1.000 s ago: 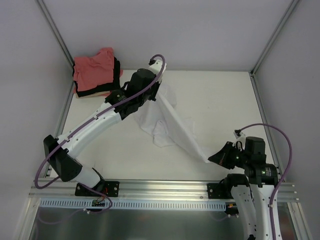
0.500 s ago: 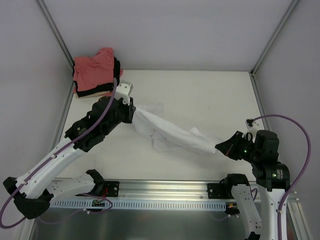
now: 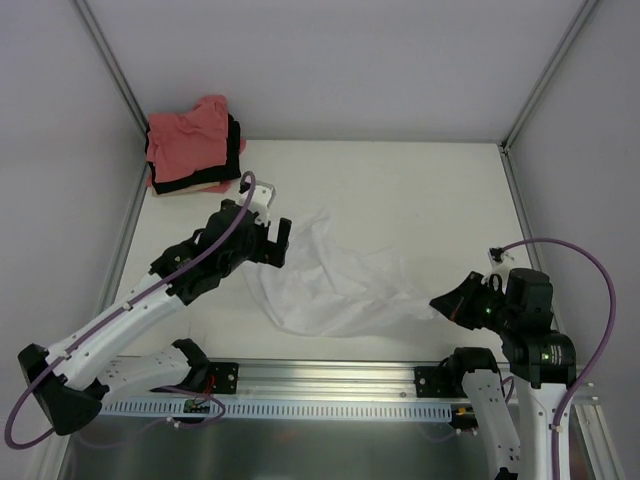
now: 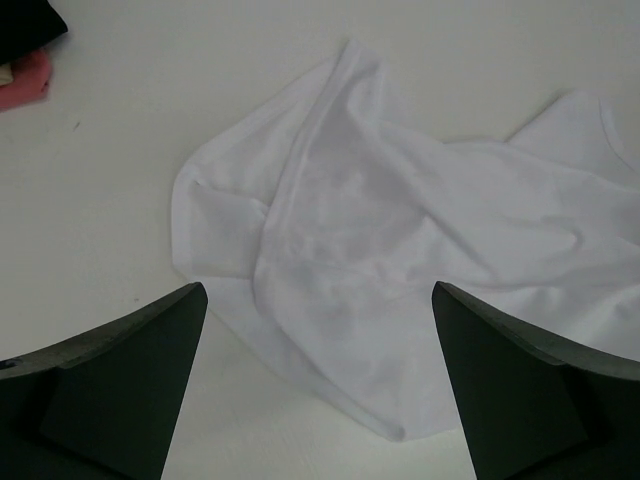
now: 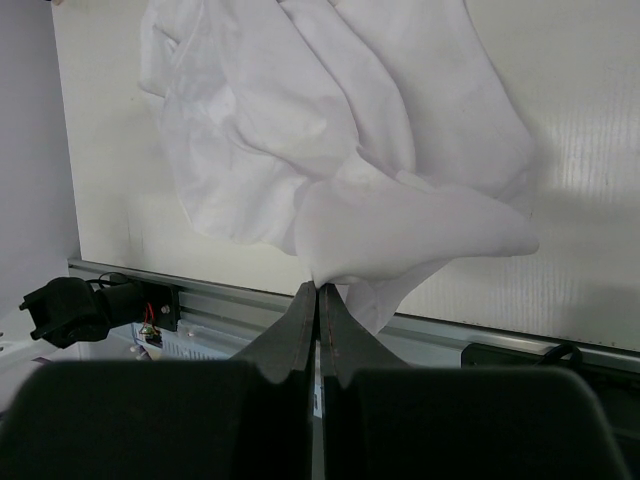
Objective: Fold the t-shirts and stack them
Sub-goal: Flatten out the tshirt
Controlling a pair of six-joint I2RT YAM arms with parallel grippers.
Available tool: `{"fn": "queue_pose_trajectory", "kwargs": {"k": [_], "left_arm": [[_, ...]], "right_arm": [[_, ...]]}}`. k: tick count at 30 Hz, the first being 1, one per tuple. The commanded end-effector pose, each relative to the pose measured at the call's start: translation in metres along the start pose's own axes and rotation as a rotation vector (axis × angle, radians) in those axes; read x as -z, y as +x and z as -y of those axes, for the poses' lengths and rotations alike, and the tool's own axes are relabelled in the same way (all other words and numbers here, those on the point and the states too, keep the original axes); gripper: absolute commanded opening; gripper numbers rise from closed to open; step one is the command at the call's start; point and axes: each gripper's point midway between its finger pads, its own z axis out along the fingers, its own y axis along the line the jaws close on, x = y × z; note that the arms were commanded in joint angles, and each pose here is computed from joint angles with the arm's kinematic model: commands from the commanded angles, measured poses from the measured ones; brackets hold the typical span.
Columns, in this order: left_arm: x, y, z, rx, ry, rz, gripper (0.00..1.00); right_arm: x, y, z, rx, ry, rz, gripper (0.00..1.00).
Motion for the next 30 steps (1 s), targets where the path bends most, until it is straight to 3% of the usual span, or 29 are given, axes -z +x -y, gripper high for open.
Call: {"fn": "queue_pose_trajectory", "kwargs": {"k": [1, 5, 8, 15, 19, 30], "left_arm": [[-0.023, -0.022, -0.010, -0.048, -0.089, 0.059, 0.99], [-0.070, 0.003, -0.009, -0.055, -0.025, -0.056, 0.99], [-0.100, 0.029, -0.012, -0.067, -0.002, -0.205, 0.91], [-0.126, 0.085, -0.013, -0.056, 0.013, -0.502, 0.52], [-0.123, 0.099, -0.012, -0.016, 0.032, -0.572, 0.50], [-0.116, 0.127, -0.035, 0.034, -0.040, -0.640, 0.57]], "right_arm": [[0.004, -0.004, -0.002, 0.017, 0.001, 0.019, 0.01], [0.005, -0.002, -0.001, 0.020, 0.004, 0.018, 0.00], [0.006, -0.002, -0.001, 0.019, 0.004, 0.021, 0.01], [0.004, -0.001, 0.001, 0.022, 0.005, 0.018, 0.01], [0.002, -0.001, 0.002, 0.023, 0.007, 0.015, 0.00], [0.000, 0.002, 0.003, 0.022, 0.004, 0.008, 0.01]]}}
